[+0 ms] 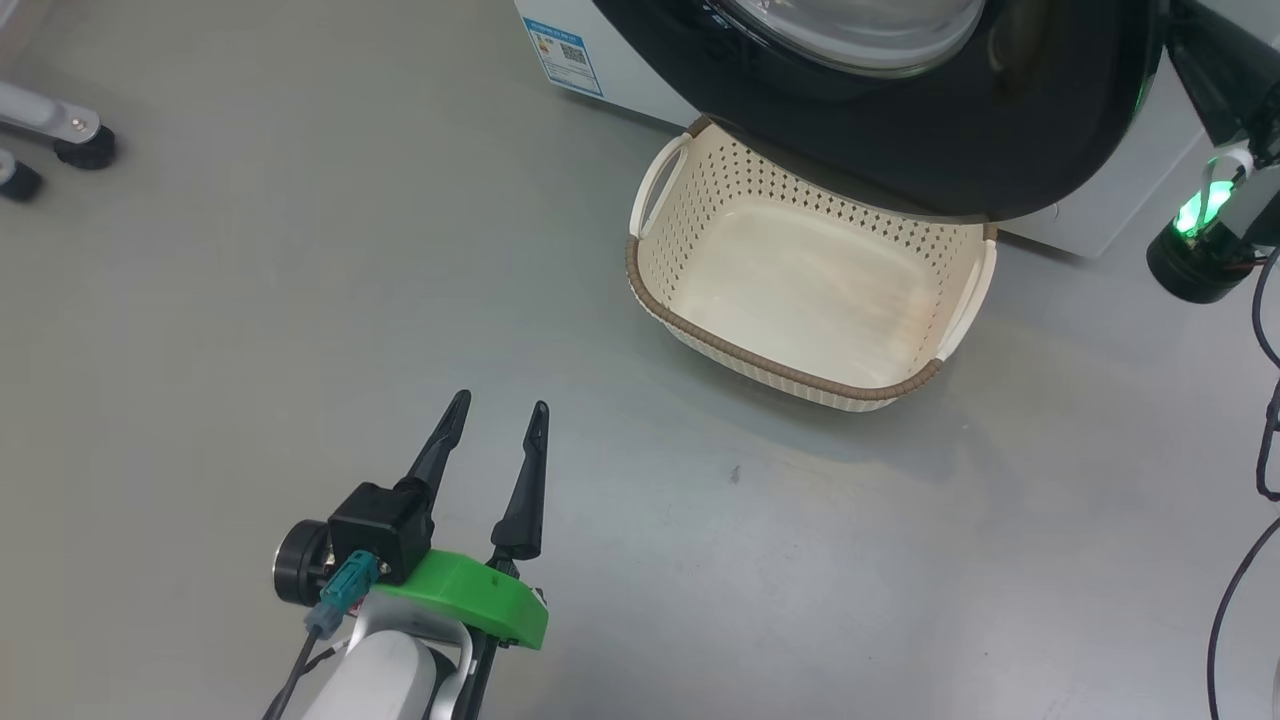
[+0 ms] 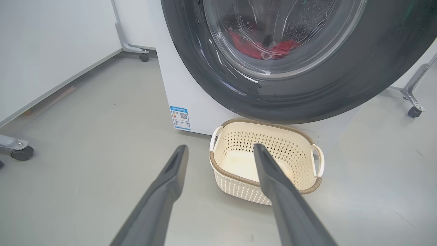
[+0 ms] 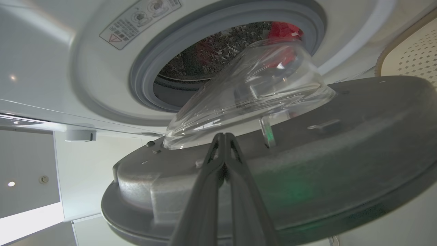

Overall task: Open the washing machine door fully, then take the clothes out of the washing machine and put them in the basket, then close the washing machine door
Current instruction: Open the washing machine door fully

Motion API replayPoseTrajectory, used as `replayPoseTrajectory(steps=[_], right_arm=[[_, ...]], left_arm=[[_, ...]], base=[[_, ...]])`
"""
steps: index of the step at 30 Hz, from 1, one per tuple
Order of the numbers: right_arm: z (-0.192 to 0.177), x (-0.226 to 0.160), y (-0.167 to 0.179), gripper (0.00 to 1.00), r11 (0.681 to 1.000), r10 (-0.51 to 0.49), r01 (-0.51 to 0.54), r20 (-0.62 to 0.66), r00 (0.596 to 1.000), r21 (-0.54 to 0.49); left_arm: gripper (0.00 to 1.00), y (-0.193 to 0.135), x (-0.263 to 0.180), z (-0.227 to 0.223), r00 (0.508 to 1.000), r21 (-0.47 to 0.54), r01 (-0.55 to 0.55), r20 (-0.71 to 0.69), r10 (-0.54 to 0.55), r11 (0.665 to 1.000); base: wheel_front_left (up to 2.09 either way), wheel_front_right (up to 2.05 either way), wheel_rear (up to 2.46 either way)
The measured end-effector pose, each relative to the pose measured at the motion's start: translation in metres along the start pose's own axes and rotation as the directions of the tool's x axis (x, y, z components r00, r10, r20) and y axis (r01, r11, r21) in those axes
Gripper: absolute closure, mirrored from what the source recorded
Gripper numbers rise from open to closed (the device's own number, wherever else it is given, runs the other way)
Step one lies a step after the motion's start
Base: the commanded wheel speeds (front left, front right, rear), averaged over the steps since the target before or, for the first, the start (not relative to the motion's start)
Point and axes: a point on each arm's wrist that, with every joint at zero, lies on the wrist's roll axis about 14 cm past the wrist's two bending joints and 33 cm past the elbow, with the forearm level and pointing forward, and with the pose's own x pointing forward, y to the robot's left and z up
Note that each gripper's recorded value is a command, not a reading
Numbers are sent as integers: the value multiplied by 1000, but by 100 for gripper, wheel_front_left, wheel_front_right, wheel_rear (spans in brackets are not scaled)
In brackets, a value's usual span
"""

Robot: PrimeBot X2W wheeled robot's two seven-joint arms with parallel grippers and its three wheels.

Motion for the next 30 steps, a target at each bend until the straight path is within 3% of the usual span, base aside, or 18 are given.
replayPoseTrajectory(steps=[30], right_arm=[[-72,-10,-18,100,993,-64,86,-240,969,84]], left_arm=[[0,2,-12,20,998,-12,-7,61,8,1000]], base=[[0,0,0]])
